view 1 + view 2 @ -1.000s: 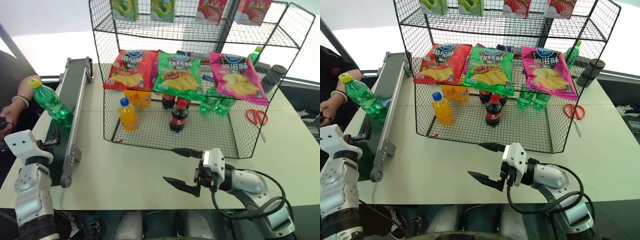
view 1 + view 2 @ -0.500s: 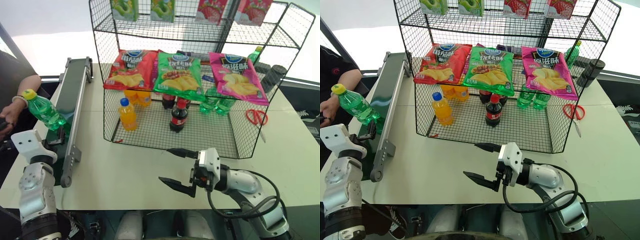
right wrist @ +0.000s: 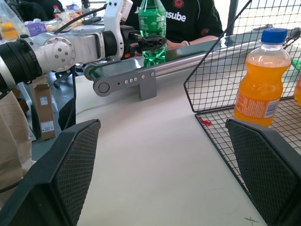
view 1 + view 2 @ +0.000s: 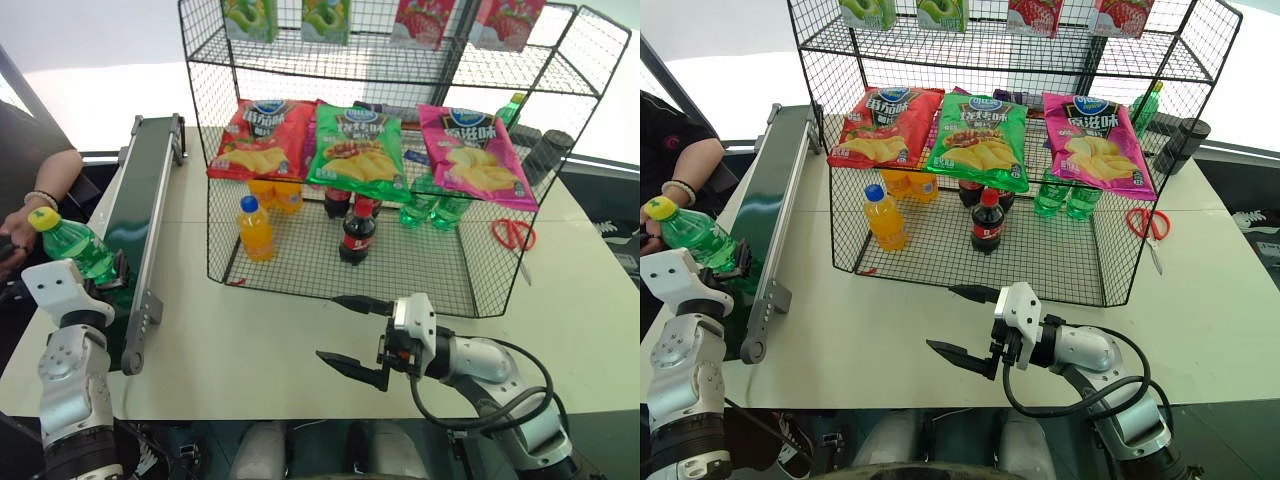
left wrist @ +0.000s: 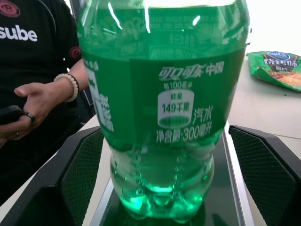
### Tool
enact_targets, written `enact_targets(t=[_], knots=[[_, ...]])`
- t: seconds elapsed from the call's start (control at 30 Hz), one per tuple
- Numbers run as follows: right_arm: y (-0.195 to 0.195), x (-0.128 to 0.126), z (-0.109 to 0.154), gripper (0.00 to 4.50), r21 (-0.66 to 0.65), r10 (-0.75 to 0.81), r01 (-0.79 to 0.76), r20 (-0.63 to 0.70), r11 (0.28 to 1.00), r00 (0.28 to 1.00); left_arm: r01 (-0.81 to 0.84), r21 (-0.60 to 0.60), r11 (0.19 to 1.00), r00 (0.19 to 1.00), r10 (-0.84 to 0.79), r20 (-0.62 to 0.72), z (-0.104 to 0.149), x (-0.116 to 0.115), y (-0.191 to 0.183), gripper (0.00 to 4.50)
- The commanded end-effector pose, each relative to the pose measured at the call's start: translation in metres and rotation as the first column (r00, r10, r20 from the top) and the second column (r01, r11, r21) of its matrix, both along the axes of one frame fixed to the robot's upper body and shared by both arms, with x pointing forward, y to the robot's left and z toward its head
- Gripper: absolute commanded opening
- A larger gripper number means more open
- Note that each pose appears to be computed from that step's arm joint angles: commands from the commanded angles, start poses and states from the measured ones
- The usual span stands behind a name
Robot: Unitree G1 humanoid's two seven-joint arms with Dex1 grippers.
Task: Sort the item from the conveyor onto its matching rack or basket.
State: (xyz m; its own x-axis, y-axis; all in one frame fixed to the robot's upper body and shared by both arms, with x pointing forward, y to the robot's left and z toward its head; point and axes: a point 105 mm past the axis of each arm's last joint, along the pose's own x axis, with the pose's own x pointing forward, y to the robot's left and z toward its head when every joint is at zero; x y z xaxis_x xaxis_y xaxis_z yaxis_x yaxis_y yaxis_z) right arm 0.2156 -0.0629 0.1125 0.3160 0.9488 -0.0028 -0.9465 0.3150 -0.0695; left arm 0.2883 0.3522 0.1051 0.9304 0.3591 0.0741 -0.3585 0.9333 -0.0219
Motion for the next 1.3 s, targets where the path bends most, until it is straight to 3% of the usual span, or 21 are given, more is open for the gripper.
enact_targets(t=[0.03,0.1,0.13,0.33,0.43,0.53,0.67,0.73,1.03,1.17,1.3], knots=[[0.003,-0.002,0.008,4.50,0.025,0.021,-0.021,0.032,0.999,0.999,-0.003,0.019,1.000,0.998,0.001,0.069,0.017,0.000,0.000,3.75],[0.003,-0.002,0.009,4.50,0.025,0.020,-0.021,0.031,0.999,0.999,-0.003,0.022,1.000,0.998,0.001,0.069,0.017,0.000,0.000,2.86],[0.003,-0.002,0.009,4.50,0.025,0.020,-0.021,0.031,0.999,0.999,-0.003,0.022,1.000,0.998,0.001,0.069,0.018,-0.001,0.000,2.72],[0.001,0.000,0.012,4.50,0.024,-0.011,0.010,0.048,1.000,0.999,0.120,0.081,0.989,0.976,-0.132,0.171,0.052,-0.002,-0.017,2.71],[-0.008,0.008,0.016,4.50,0.029,-0.062,0.061,0.060,0.998,0.996,0.315,0.146,0.938,0.923,-0.339,0.184,0.075,0.001,-0.050,2.71],[-0.019,0.016,0.023,4.50,0.039,-0.099,0.097,0.056,0.995,0.994,0.554,0.196,0.809,0.805,-0.581,0.122,0.085,-0.001,-0.098,2.71],[-0.028,0.022,0.033,4.50,0.042,-0.111,0.109,0.057,0.993,0.992,0.808,0.194,0.557,0.575,-0.817,-0.047,0.066,-0.017,-0.157,2.71],[-0.027,0.024,0.037,4.50,0.050,-0.116,0.114,0.055,0.992,0.992,0.869,0.156,0.469,0.482,-0.874,-0.062,0.059,-0.020,-0.177,2.71],[-0.008,0.025,0.052,4.50,0.078,-0.113,0.109,0.048,0.991,0.992,0.991,0.128,0.044,0.059,-0.992,-0.112,0.028,-0.017,-0.270,2.71],[-0.007,0.026,0.052,4.50,0.091,-0.144,0.140,0.037,0.986,0.989,0.985,0.157,-0.077,-0.060,-0.992,-0.109,0.030,-0.017,-0.297,2.71],[-0.006,0.024,0.049,4.50,0.093,-0.163,0.160,0.025,0.983,0.986,0.974,0.176,-0.140,-0.123,-0.987,-0.105,0.033,-0.017,-0.310,2.71]])
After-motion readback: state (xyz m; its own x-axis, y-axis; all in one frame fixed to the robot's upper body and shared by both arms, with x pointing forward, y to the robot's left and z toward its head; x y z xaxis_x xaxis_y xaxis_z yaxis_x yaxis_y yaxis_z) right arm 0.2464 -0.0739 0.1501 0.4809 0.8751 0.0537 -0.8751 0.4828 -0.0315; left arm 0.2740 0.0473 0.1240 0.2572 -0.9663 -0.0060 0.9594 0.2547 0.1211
